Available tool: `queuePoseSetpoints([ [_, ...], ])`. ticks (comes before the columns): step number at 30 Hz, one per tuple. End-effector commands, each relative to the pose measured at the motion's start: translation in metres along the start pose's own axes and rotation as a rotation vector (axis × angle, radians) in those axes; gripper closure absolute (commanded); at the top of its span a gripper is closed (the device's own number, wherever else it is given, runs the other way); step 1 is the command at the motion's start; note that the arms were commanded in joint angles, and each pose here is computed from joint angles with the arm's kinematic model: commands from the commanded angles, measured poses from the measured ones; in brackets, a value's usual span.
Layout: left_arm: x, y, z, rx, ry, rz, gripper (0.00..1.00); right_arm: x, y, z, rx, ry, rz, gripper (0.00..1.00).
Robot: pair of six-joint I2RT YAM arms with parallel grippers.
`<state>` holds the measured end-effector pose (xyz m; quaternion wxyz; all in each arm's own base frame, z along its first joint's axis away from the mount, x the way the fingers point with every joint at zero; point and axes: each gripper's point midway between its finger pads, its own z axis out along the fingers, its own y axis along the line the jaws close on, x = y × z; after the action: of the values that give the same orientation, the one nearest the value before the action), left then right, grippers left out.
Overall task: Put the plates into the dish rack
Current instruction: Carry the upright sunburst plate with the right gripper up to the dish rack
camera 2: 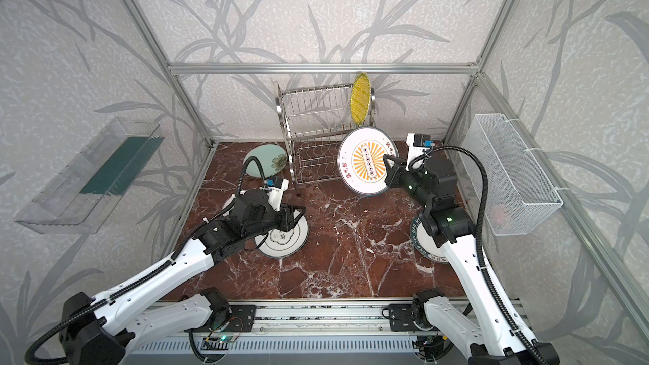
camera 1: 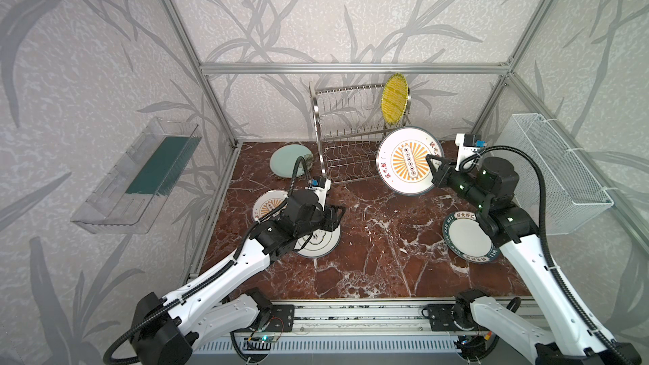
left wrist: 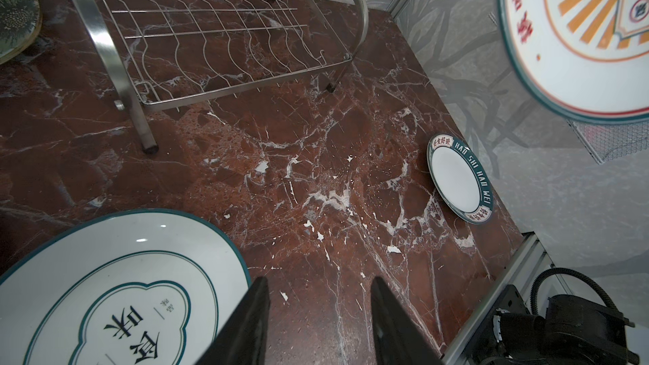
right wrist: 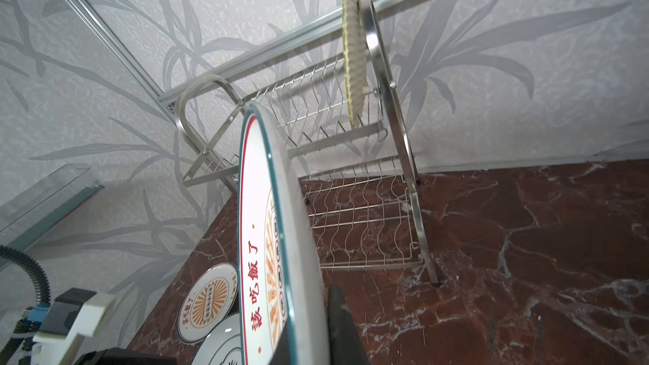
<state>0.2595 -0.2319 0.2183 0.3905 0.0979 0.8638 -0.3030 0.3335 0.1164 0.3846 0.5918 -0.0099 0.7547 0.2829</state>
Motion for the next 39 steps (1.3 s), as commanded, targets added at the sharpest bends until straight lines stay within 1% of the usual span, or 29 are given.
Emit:
queuePoseSetpoints([
  [1, -0.017, -0.008, -0.015, 0.001, -0.031, 0.023, 0.54, -0.054, 0.018, -0.004, -0.015, -0.144, -0.064, 1.0],
  [5, -0.019, -0.007, -0.021, -0.018, -0.026, 0.043, 0.54, -0.082, 0.028, 0.002, -0.01, -0.191, -0.103, 1.0],
  [9, -0.02, -0.006, -0.025, -0.027, -0.033, 0.047, 0.54, -0.107, 0.039, 0.011, 0.034, -0.234, -0.16, 1.0],
  [13, -0.019, -0.005, -0.026, -0.028, -0.034, 0.041, 0.54, -0.13, 0.053, 0.026, 0.107, -0.268, -0.239, 1.0],
  [18, -0.017, -0.006, -0.03, -0.018, -0.036, 0.036, 0.54, -0.154, 0.06, 0.043, 0.202, -0.322, -0.266, 1.0],
  [22, -0.016, -0.006, -0.034, -0.014, -0.042, 0.029, 0.54, -0.164, 0.062, 0.061, 0.267, -0.341, -0.276, 1.0],
  [29, -0.013, -0.006, -0.037, -0.008, -0.04, 0.015, 0.54, -0.171, 0.063, 0.097, 0.348, -0.371, -0.322, 1.0],
  [39, -0.009, -0.005, -0.042, 0.002, -0.048, -0.02, 0.54, -0.16, 0.059, 0.16, 0.478, -0.304, -0.42, 1.0],
])
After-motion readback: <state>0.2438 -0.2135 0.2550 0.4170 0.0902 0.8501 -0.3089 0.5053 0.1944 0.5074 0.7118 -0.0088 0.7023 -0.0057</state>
